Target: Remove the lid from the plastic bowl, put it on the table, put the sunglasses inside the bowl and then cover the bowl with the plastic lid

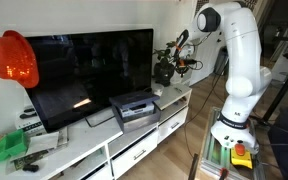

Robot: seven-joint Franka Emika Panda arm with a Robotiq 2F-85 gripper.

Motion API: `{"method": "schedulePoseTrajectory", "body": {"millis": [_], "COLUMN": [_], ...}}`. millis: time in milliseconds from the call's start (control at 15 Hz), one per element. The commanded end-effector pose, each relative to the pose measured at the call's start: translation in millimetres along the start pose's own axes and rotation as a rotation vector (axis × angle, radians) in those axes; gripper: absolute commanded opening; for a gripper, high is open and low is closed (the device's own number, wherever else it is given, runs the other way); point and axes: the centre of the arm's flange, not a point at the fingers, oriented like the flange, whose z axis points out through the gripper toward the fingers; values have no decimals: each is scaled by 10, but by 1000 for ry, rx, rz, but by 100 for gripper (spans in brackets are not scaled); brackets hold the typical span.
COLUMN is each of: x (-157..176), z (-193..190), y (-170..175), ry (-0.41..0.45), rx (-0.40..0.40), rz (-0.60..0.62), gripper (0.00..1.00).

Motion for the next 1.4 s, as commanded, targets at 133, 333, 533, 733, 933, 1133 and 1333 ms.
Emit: {"method": "schedulePoseTrajectory", "body": {"millis": [133, 333, 533, 733, 933, 1133, 1333], "x": [52, 97, 124, 128, 98, 186, 186], "z": [750, 1004, 1180, 1025, 494, 621, 512], "y": [2, -159, -321, -393, -362, -452, -428], "ry": [28, 61, 79, 92, 121, 139, 143], "rx": [21, 50, 74, 97, 156, 122, 131], "rz": [-32, -59, -81, -91, -68, -68, -64], "gripper": [1, 1, 30, 45, 65, 61, 90]}}
